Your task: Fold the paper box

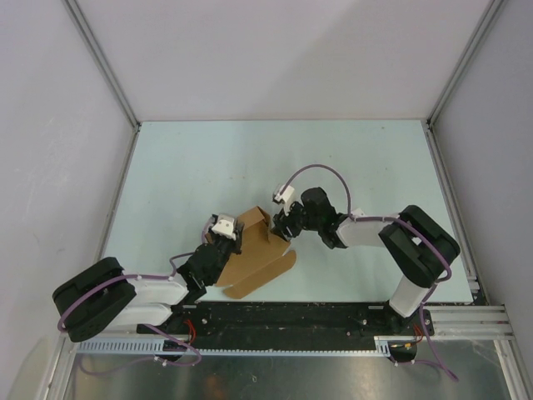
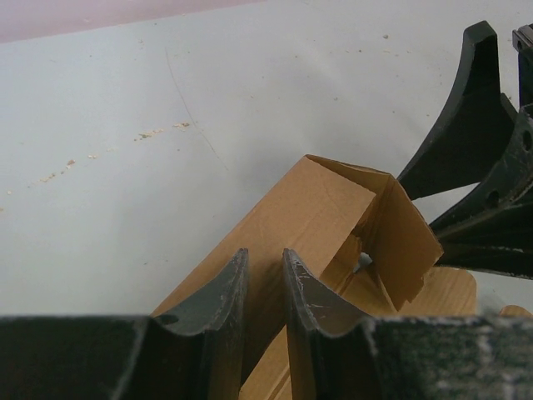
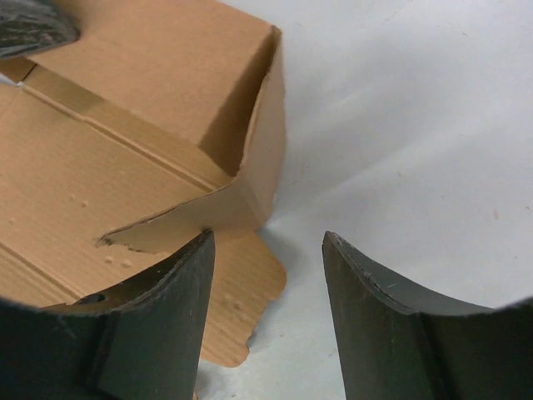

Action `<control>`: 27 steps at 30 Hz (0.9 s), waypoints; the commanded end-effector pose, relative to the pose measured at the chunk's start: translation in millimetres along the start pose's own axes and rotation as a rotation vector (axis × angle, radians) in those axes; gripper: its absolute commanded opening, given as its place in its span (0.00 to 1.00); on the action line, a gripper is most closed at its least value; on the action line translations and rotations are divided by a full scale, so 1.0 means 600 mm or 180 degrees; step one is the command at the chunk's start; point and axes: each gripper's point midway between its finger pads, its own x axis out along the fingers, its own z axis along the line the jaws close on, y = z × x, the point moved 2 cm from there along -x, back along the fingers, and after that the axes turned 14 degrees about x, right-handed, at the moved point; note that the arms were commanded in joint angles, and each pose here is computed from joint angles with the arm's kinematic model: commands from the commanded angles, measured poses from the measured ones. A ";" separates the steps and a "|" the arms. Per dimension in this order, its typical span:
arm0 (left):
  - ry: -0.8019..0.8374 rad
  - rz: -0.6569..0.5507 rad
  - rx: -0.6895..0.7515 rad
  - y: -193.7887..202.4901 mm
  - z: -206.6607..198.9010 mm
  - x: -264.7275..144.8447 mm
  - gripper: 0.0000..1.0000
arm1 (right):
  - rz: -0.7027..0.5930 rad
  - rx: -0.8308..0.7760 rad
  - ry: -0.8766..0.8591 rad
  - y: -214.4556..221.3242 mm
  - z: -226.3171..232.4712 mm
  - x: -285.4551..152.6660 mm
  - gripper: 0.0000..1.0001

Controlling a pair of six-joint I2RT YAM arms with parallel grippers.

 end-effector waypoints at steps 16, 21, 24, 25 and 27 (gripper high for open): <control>-0.0015 -0.0059 -0.0074 -0.012 0.001 0.005 0.28 | -0.0302 -0.0404 -0.0545 -0.041 0.048 0.024 0.61; -0.0013 -0.0072 -0.0081 -0.014 0.001 0.004 0.28 | -0.0382 -0.0486 -0.0580 -0.048 0.051 0.027 0.63; -0.0024 -0.0078 -0.0086 -0.015 0.002 0.005 0.28 | -0.0408 -0.0524 -0.0576 -0.049 0.049 0.030 0.64; -0.0018 -0.0075 -0.0089 -0.015 0.002 0.005 0.28 | -0.0411 -0.0533 -0.0561 -0.050 0.047 0.031 0.65; -0.0007 -0.0094 -0.0103 -0.017 0.001 0.004 0.28 | -0.0406 -0.0541 -0.0564 -0.050 0.046 0.034 0.66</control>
